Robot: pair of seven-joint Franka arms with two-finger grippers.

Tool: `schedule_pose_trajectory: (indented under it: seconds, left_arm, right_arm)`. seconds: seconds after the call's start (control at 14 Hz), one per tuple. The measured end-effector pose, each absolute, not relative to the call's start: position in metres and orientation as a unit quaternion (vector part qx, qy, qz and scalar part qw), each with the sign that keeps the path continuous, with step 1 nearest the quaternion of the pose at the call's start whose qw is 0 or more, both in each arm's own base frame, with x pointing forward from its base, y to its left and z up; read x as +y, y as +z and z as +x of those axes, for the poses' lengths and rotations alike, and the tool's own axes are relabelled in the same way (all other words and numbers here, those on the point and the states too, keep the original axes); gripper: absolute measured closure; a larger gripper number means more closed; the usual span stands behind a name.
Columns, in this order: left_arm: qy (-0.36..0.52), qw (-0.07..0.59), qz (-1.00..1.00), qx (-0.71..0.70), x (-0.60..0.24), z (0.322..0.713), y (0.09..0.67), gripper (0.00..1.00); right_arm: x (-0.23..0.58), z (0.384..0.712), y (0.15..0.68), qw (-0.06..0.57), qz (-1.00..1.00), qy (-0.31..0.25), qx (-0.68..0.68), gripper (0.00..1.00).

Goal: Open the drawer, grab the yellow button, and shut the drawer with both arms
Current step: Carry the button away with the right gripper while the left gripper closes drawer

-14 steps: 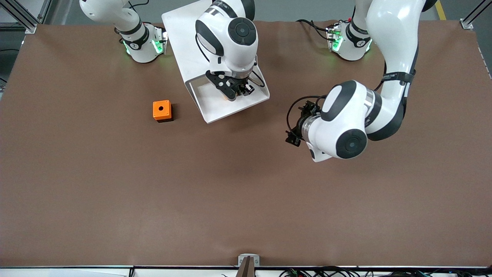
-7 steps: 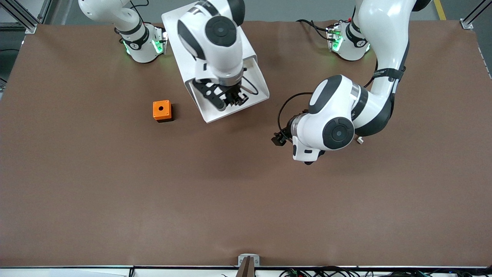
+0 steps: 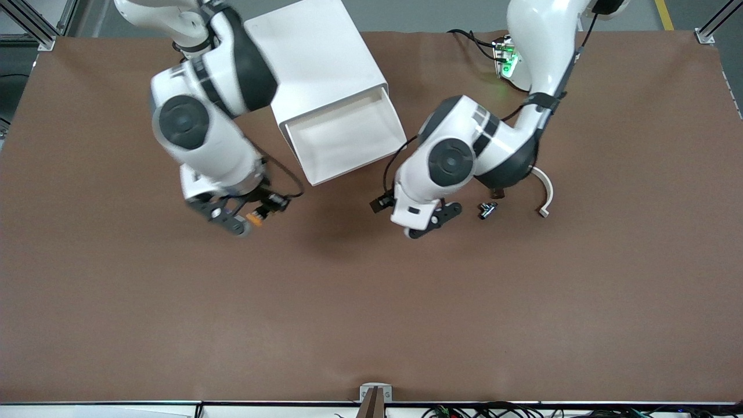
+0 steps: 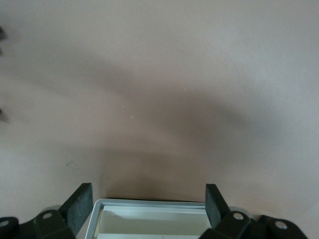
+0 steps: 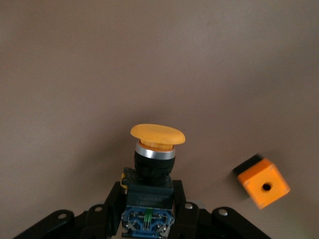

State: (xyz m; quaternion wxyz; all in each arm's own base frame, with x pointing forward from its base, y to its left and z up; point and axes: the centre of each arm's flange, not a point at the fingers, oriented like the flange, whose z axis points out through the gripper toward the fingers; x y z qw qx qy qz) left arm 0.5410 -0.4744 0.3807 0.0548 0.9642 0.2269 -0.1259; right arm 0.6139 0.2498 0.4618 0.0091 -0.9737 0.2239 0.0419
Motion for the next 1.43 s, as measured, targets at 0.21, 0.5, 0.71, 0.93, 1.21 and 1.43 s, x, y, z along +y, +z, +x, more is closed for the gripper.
schedule_pose_trajectory:
  seconds: [0.21,0.5,0.71,0.93,1.21,1.43]
  left_arm:
    - [-0.115,0.039,0.975,0.188,-0.510,0.506,0.371,0.00]
    - [-0.113,0.029,0.981,0.157,-0.538,0.473,0.363,0.00]
    - [-0.117,0.023,0.982,0.145,-0.558,0.447,0.361,0.00]
    - [-0.136,0.016,0.980,0.147,-0.580,0.412,0.354,0.00]
    - [-0.158,0.009,0.975,0.154,-0.601,0.373,0.351,0.00]
    - [-0.164,0.006,0.972,0.165,-0.606,0.363,0.350,0.00]
  right_arm:
    - [0.161,0.653,0.417,0.002,-0.983,0.055,0.174,0.56]
    - [0.068,0.688,0.339,-0.024,-0.990,0.050,0.127,0.56]
    - [0.021,0.699,0.295,-0.029,-0.994,0.046,0.097,0.56]
    - [-0.027,0.706,0.272,-0.035,-0.997,0.031,0.060,0.56]
    - [-0.084,0.707,0.251,-0.036,-0.999,0.018,0.029,0.56]
    - [-0.092,0.707,0.223,-0.040,-0.999,0.007,0.024,0.56]
